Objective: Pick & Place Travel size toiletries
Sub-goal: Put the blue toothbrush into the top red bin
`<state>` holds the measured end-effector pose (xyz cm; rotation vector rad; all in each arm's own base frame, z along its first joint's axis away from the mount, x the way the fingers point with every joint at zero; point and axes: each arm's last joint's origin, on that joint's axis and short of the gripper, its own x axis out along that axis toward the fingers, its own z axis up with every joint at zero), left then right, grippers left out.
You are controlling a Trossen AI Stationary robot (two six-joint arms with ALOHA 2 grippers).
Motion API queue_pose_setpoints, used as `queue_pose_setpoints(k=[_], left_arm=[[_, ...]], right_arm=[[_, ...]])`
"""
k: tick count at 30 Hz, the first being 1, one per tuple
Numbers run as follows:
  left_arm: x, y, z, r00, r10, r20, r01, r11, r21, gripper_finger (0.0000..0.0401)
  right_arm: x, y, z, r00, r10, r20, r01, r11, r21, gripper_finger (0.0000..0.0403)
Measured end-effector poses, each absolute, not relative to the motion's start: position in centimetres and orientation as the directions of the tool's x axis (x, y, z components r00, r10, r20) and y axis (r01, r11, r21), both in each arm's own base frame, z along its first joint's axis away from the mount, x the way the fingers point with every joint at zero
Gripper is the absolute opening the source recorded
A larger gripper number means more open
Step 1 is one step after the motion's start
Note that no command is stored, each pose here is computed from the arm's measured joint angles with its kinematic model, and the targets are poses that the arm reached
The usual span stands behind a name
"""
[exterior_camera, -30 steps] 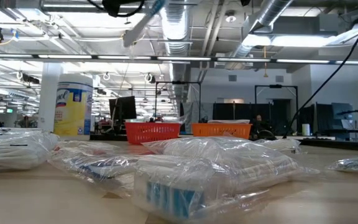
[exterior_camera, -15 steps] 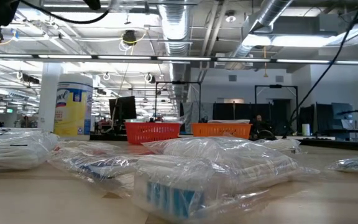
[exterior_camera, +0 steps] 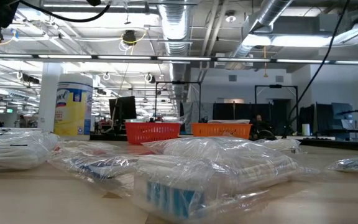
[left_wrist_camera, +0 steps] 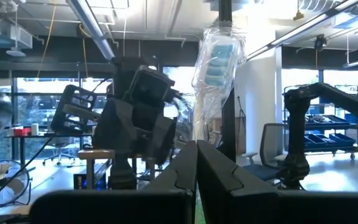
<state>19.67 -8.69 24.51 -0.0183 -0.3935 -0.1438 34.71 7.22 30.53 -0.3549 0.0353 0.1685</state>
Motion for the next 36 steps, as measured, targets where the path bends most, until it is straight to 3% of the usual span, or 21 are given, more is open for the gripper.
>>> queue_pose_setpoints(k=[4, 11, 15, 20, 36], left_arm=[[19.7, -8.7, 24.5, 0.914, -0.133, 0.383, 0.136, 0.991, 0.019, 0.0], [19.7, -8.7, 24.5, 0.916, -0.128, 0.381, 0.128, 0.991, 0.025, 0.0], [19.7, -8.7, 24.5, 0.916, -0.127, 0.38, 0.127, 0.992, 0.027, 0.0], [19.7, -8.6, 24.4, 0.92, -0.118, 0.374, 0.115, 0.993, 0.031, 0.0], [19.8, -8.6, 24.3, 0.925, -0.115, 0.363, 0.103, 0.993, 0.05, 0.0]], right_arm=[[35.8, 7.6, 30.4, 0.988, 0.134, -0.07, -0.15, 0.932, -0.33, 0.0136], [38.0, 8.1, 29.4, 0.986, 0.134, -0.096, -0.158, 0.935, -0.317, 0.0261], [39.1, 8.3, 28.6, 0.983, 0.133, -0.123, -0.166, 0.934, -0.316, 0.0301], [39.9, 8.8, 28.4, 0.983, 0.143, -0.112, -0.17, 0.942, -0.29, 0.0317], [41.1, 8.8, 27.7, 0.983, 0.142, -0.119, -0.164, 0.966, -0.2, 0.0318]])
